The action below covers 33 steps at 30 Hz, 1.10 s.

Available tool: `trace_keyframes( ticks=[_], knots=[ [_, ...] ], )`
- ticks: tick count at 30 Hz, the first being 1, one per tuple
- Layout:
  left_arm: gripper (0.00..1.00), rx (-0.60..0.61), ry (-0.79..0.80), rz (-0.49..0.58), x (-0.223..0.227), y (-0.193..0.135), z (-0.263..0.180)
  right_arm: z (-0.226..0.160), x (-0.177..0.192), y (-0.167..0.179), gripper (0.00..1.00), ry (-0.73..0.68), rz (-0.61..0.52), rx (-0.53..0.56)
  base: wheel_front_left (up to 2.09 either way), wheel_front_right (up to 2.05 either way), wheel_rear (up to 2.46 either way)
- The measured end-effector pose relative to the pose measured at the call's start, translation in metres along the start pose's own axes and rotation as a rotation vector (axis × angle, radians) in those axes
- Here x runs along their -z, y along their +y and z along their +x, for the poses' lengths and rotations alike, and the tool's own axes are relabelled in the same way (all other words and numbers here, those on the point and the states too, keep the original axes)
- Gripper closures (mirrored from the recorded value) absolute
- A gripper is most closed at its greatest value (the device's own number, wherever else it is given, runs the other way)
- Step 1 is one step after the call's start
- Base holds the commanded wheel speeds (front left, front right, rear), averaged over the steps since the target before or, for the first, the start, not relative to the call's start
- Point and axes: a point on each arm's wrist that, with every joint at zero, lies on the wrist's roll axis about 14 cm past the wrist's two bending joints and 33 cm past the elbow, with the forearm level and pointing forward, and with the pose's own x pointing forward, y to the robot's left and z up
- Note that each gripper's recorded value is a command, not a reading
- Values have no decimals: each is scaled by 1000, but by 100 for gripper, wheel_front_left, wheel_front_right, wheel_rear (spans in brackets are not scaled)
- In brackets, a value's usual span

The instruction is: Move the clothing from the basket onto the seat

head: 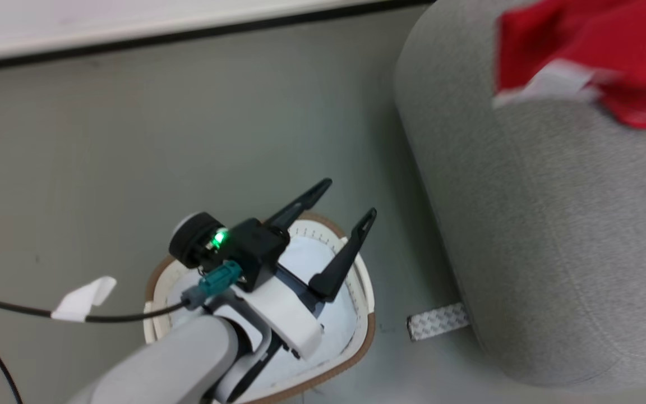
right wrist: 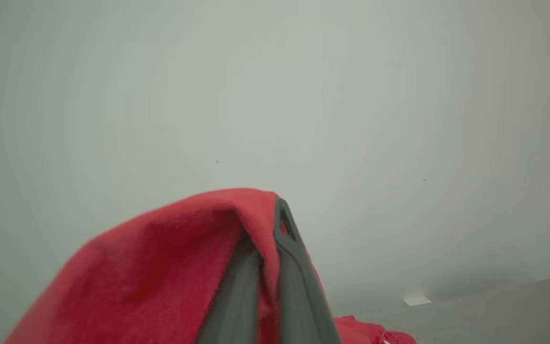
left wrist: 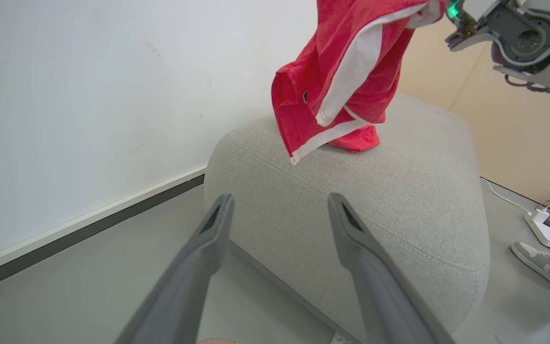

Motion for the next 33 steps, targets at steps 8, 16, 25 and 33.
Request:
trace_keyframes(
  ticks=[8,16,25,33],
  knots=[
    [0,-53,21,-20,35,57,2,80,-30,-102,100,-117,-106,306,0,0,0],
    [0,-125,29,-57,66,95,-7,67,97,-138,100,162,-215,469,0,0,0],
    [0,-165,54,-65,76,100,-16,-9,197,-127,0,438,-221,521,0,0,0],
    [0,-199,39,-56,57,89,-24,-33,153,-107,0,348,-224,479,0,0,0]
  ],
)
